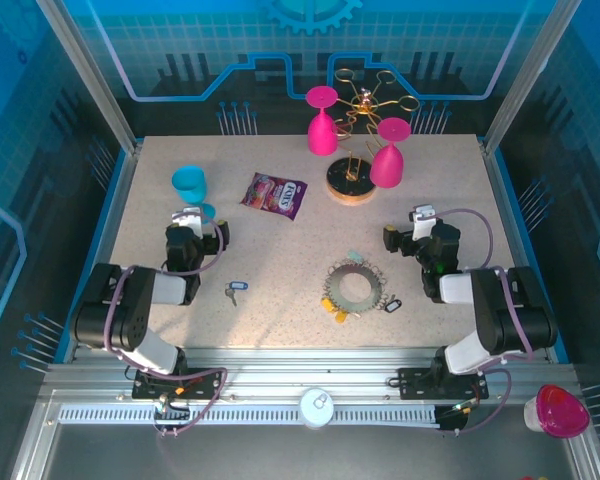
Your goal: Put the keys on the keyring
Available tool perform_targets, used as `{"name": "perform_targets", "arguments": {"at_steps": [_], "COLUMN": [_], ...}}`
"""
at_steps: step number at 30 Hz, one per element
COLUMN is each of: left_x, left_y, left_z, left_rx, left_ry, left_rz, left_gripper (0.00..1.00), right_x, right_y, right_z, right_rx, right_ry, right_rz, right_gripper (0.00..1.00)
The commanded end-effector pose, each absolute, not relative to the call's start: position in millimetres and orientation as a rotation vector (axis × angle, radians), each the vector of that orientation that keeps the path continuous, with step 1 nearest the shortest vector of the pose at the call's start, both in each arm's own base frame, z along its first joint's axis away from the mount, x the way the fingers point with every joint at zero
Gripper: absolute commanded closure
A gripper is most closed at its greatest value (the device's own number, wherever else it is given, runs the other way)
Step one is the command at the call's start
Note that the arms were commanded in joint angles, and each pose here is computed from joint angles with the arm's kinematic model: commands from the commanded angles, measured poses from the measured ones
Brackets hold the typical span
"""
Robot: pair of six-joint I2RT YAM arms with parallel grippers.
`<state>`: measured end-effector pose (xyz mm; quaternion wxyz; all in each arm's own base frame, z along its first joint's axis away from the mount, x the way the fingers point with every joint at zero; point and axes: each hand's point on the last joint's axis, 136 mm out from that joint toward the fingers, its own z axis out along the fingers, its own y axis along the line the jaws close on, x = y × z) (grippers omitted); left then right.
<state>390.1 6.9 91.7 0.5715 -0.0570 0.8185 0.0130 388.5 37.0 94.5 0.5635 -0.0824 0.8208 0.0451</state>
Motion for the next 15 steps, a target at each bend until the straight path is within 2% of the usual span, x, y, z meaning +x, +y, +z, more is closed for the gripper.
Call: {"name": "perform_targets", "arguments": {"at_steps": [1,7,15], "left_x": [391,374,335], "left_y": [10,9,-28], "left_z": [135,186,206], "left_rx": [-0.156,-0.208,-0.261], "left_ry": [1.871,1.824,1.936], "left_rz": [0.023,-0.026,-0.363], "left_gripper": [0.01,0.01,0.01], "right_x": [390,371,323], "right_y": [36,49,82], "right_z": [136,177,154], "right_rx": [-0.195,-0.116,0.039], "right_ry": [1.882,1.878,2.21], "right_rz": [0.079,0.14,0.3], "right_gripper": [0.04,0.08,0.2]}}
